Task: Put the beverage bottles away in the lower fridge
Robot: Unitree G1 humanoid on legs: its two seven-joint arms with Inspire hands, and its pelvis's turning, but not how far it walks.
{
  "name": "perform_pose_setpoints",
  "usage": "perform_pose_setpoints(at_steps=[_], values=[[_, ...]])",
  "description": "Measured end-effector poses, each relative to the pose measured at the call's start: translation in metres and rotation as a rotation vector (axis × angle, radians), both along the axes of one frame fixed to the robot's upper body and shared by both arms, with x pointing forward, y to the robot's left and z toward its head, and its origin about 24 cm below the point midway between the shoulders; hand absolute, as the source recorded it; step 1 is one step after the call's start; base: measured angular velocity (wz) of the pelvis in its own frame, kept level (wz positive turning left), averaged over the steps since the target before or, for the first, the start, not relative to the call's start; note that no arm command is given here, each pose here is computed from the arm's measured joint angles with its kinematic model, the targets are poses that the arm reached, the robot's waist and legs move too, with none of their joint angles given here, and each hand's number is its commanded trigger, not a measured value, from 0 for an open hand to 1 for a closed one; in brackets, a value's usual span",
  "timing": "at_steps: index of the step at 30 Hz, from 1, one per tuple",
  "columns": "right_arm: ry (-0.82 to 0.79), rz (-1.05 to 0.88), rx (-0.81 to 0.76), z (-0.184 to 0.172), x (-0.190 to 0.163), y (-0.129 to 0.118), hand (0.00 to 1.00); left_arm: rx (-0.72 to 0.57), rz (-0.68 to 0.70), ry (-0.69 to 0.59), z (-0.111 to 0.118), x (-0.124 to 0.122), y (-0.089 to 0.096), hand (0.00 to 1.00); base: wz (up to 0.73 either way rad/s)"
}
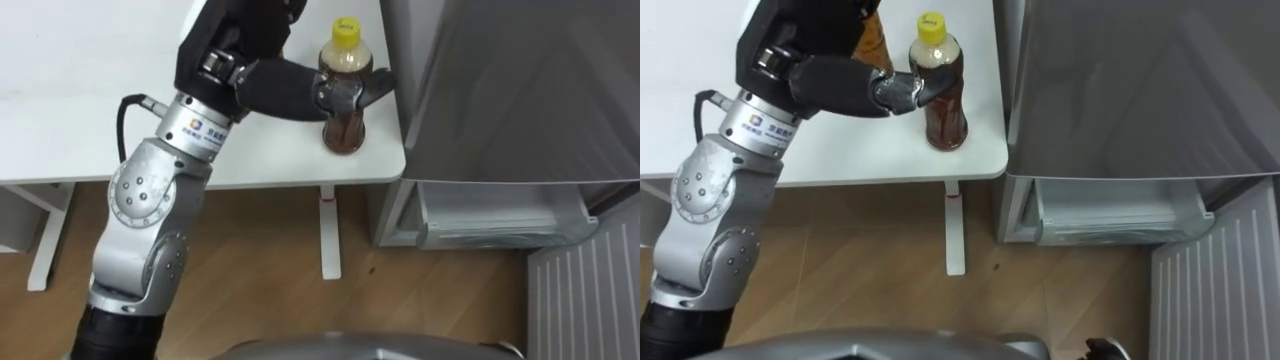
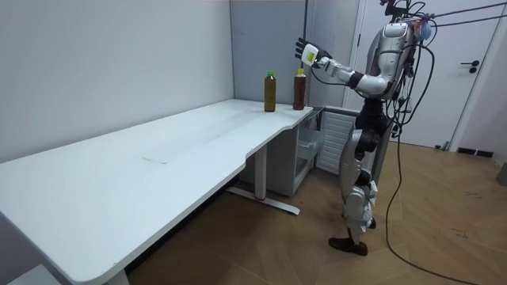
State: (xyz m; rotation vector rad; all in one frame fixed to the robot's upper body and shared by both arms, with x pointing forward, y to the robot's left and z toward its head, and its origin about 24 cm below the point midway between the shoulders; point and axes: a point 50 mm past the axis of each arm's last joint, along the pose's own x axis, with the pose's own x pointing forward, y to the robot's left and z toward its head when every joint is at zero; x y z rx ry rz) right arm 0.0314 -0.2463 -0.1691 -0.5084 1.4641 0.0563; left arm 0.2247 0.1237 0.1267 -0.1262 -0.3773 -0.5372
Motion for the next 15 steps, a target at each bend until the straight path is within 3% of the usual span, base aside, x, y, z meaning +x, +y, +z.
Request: perform_pose_setpoints(at_steps=[15], values=[[0.005, -0.001, 0.0, -0.0001, -0.0023, 0.0, 0.0, 0.009, -0.007, 0.006, -0.0013, -0.0005, 0.0004, 0.0, 0.0]])
